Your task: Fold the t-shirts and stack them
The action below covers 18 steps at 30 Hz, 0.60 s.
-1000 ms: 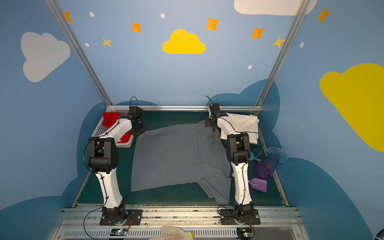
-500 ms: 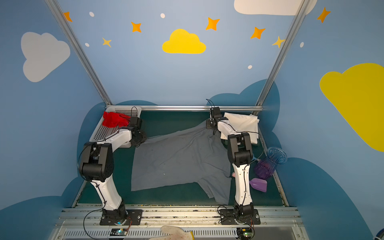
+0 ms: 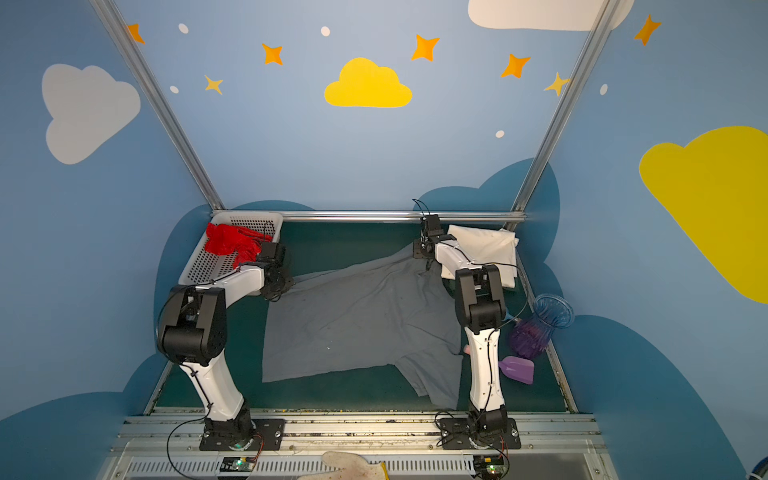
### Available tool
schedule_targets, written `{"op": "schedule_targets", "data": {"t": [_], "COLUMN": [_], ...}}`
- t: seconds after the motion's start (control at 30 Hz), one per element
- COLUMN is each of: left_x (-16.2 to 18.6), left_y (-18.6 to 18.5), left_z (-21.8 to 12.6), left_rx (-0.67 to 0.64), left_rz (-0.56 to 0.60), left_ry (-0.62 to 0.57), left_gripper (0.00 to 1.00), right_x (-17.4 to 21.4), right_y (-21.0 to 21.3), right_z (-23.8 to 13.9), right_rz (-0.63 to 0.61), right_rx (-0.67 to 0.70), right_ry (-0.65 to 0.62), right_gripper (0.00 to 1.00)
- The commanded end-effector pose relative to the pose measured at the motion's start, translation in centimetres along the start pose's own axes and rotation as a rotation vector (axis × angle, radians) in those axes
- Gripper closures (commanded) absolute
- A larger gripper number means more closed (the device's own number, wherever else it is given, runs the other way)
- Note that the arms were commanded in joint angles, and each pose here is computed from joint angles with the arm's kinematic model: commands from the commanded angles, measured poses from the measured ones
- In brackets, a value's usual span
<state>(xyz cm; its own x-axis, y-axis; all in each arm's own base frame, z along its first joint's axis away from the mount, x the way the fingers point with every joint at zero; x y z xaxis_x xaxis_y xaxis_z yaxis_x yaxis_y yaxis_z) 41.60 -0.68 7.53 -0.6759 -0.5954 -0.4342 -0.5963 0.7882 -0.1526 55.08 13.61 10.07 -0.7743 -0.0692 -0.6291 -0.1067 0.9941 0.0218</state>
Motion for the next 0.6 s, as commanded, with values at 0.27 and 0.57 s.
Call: {"op": "schedule_targets", "data": {"t": [0.27,0.57], "left_x": [2.8,3.2], "left_y": [2.7,2.8], "left_z": [-1.6,-4.9], "left_rx": [-0.087,-0.005], "left_rz": [-0.04,-0.062], "left_ry": [-0.047,-0.072], "left_gripper": [0.84,0.6], "right_x": [2.5,5.1], "right_y": [0.9,1.2], "right_z": [-4.0,-6.0], "right_rz": [0.07,0.106], "right_rx": [-0.03,-0.053], "right_ry": [0.046,0.084], "right_gripper": [0.45,0.35]}}
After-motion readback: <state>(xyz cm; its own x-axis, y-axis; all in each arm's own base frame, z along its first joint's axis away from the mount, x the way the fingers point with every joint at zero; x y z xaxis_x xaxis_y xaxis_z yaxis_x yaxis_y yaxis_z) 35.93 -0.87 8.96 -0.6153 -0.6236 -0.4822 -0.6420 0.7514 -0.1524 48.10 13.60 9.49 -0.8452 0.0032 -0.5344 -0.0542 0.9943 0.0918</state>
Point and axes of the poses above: each gripper's point midway between its finger pads, its own z axis out along the fingers, its own y axis along the line the jaws close on, x = y × z, the point moved 4 cm from there along -z, back along the fingers, and after that the axes turned 2 degrees about -z, right-handed, at the moved point
